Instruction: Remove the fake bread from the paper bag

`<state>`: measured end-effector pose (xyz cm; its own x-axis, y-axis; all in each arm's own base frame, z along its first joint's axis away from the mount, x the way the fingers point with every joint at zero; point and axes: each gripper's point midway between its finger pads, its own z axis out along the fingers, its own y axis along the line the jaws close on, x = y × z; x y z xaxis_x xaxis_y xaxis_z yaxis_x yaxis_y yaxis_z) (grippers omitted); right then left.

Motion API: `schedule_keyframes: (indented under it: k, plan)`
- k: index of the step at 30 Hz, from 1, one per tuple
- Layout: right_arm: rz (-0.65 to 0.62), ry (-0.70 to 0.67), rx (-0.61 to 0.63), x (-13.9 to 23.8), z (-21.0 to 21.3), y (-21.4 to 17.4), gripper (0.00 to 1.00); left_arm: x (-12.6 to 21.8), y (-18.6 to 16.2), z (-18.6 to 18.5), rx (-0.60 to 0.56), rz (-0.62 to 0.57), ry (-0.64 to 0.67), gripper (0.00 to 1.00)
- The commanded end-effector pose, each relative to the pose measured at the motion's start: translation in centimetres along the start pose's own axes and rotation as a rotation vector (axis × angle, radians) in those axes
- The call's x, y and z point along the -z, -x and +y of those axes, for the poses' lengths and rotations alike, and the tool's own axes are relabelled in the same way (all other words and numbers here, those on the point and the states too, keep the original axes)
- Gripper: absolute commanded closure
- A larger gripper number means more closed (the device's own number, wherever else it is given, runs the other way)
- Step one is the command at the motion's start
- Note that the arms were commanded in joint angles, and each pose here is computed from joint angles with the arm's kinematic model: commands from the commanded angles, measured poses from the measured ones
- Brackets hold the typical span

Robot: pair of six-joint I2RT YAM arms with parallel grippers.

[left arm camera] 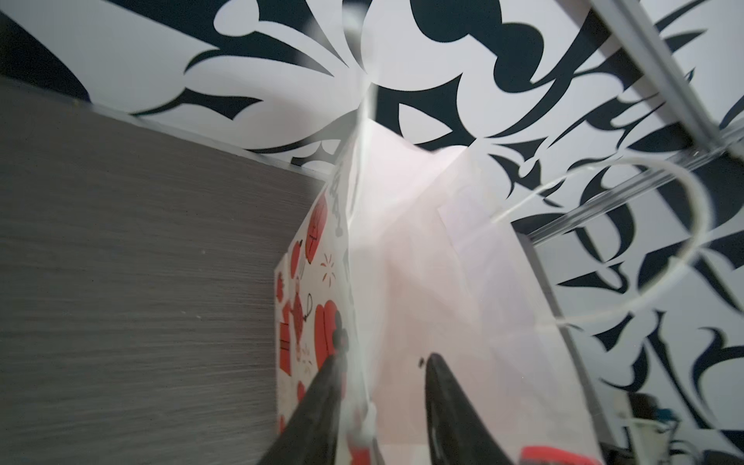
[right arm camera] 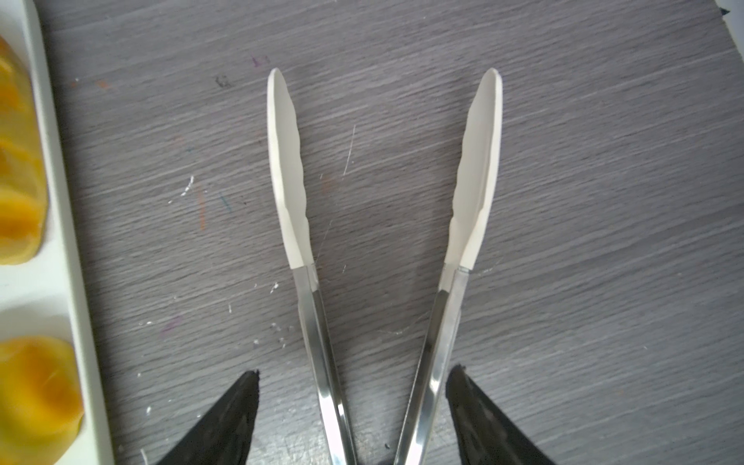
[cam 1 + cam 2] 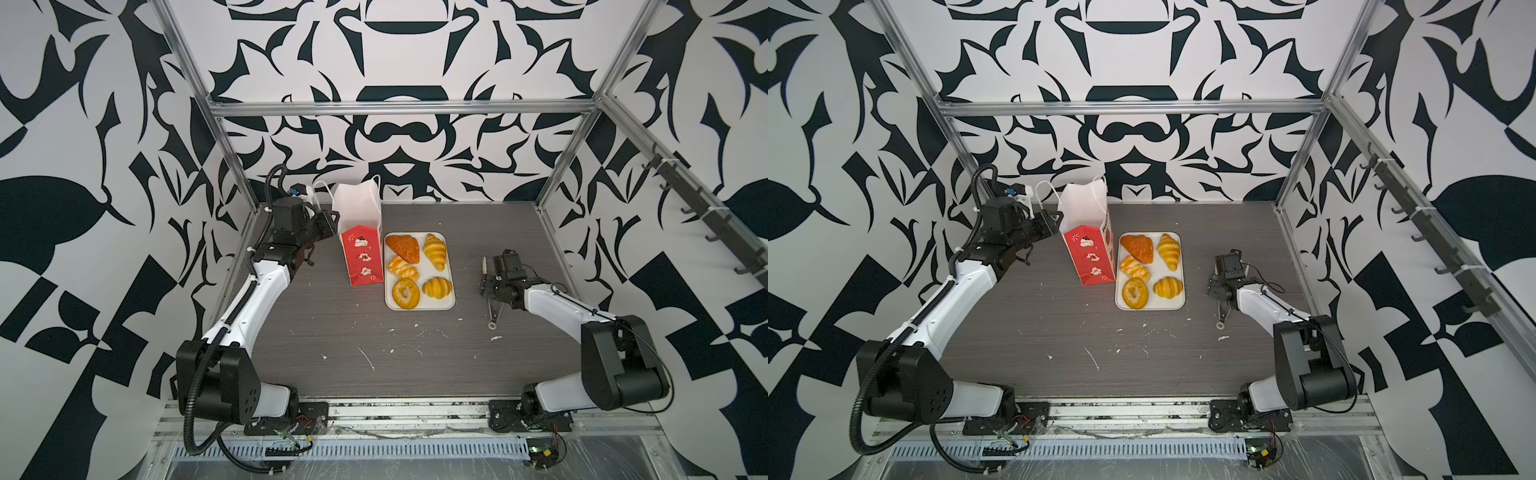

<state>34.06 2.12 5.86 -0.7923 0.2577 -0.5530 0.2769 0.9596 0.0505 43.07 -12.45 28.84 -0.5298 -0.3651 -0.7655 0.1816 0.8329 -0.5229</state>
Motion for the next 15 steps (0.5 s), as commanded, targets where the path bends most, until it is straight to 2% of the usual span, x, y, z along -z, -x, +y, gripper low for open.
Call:
schedule_keyframes:
  k: [1,8,9,12,15]
  plan:
    - [-0.027,0.007,-0.021,0.2,0.2,0.9,0.24,0.5,1.6,-1.4,-0.017,-0.033,-0.053,0.50]
    - [-0.037,0.011,-0.024,0.4,0.2,1.1,0.24,1.8,2.5,-2.8,-0.025,-0.054,-0.098,0.16]
    - [-0.039,0.013,-0.026,0.5,0.2,1.1,0.24,2.3,2.6,-3.0,-0.028,-0.059,-0.103,0.08]
    - [-0.056,0.011,-0.030,0.9,0.1,1.3,0.24,4.1,3.1,-3.7,-0.045,-0.079,-0.106,0.00]
    - [-0.086,0.013,-0.041,1.6,-0.1,1.9,0.24,7.5,3.9,-4.9,-0.085,-0.129,-0.117,0.01]
